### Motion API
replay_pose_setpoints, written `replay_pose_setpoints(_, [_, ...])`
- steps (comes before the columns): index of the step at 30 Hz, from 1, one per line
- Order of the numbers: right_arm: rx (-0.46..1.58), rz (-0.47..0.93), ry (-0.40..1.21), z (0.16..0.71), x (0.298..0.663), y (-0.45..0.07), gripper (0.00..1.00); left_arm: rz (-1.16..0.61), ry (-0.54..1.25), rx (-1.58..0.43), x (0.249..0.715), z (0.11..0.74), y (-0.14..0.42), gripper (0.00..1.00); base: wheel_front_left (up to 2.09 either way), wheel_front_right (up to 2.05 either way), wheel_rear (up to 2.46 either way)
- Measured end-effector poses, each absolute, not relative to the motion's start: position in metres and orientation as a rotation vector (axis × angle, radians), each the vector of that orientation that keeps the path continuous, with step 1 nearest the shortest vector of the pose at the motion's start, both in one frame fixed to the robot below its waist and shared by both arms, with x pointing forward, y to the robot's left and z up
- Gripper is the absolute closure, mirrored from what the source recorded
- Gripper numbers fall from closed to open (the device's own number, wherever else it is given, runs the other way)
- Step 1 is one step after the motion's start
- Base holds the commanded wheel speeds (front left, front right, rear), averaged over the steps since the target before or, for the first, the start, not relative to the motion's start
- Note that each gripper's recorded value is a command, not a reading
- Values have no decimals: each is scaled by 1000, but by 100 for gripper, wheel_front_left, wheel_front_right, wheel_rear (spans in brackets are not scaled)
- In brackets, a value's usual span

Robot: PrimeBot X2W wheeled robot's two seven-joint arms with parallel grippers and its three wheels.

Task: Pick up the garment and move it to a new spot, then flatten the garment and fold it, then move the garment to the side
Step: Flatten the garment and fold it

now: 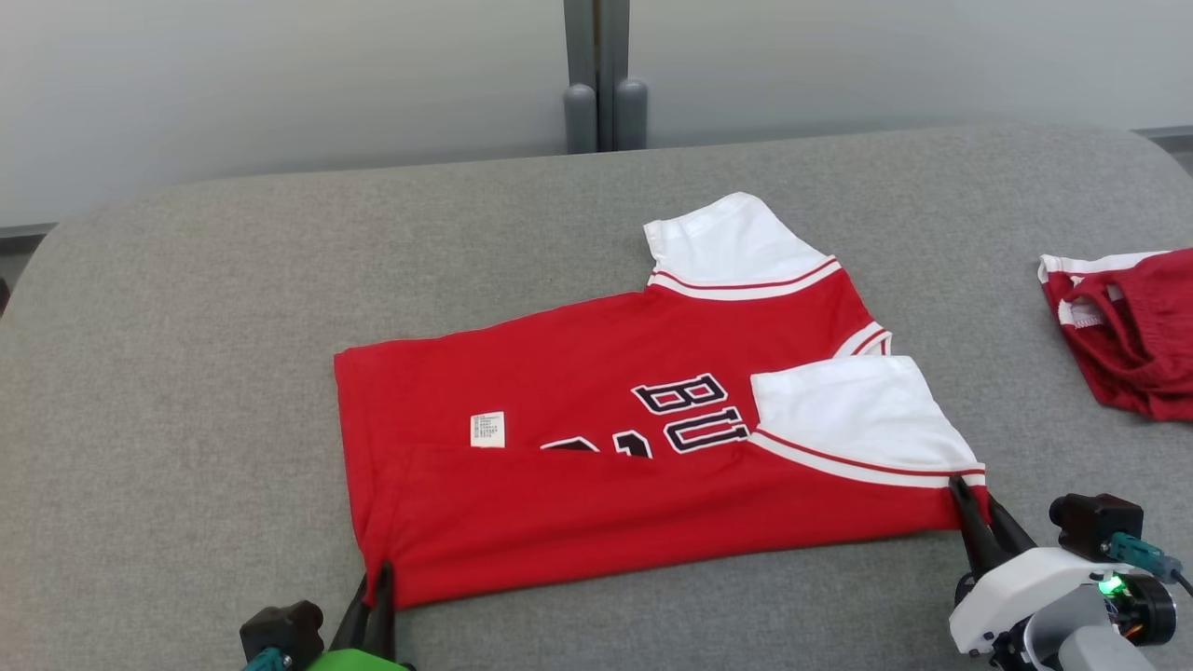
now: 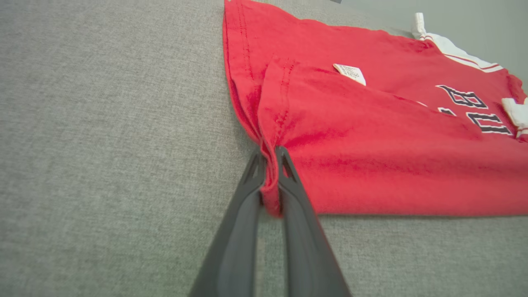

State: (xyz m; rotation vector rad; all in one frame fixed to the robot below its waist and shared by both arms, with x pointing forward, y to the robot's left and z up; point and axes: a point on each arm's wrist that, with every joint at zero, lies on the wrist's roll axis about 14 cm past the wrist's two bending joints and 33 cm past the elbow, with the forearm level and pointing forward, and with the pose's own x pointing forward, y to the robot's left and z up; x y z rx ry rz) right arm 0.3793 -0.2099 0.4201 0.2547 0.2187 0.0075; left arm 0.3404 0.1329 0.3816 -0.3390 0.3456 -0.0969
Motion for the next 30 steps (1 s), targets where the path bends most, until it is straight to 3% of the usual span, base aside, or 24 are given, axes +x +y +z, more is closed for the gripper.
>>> replay_pose_setpoints(1, [254, 7, 224, 418, 378, -210, 73, -95, 355, -341, 339, 379, 132, 94, 0, 0, 0])
replay_pose_setpoints(2, [254, 3, 227, 417, 378, -211, 51, -93, 360, -338, 339, 377, 132, 56, 0, 0, 0])
replay_pose_setpoints(3, [245, 6, 232, 415, 379, -211, 0, -93, 364, -338, 339, 376, 132, 0, 0, 0, 0])
replay_pose_setpoints(8, [206, -4, 209, 421, 391, -219, 0, -80, 320, -296, 353, 387, 138, 0, 0, 0, 0])
replay_pose_setpoints(17, [101, 65, 112, 453, 450, -208, 0, -129, 210, -193, 429, 420, 144, 0, 0, 0, 0])
replay_pose_setpoints(30, [20, 169, 102, 452, 515, -180, 0, -150, 340, -63, 500, 386, 161, 0, 0, 0, 0])
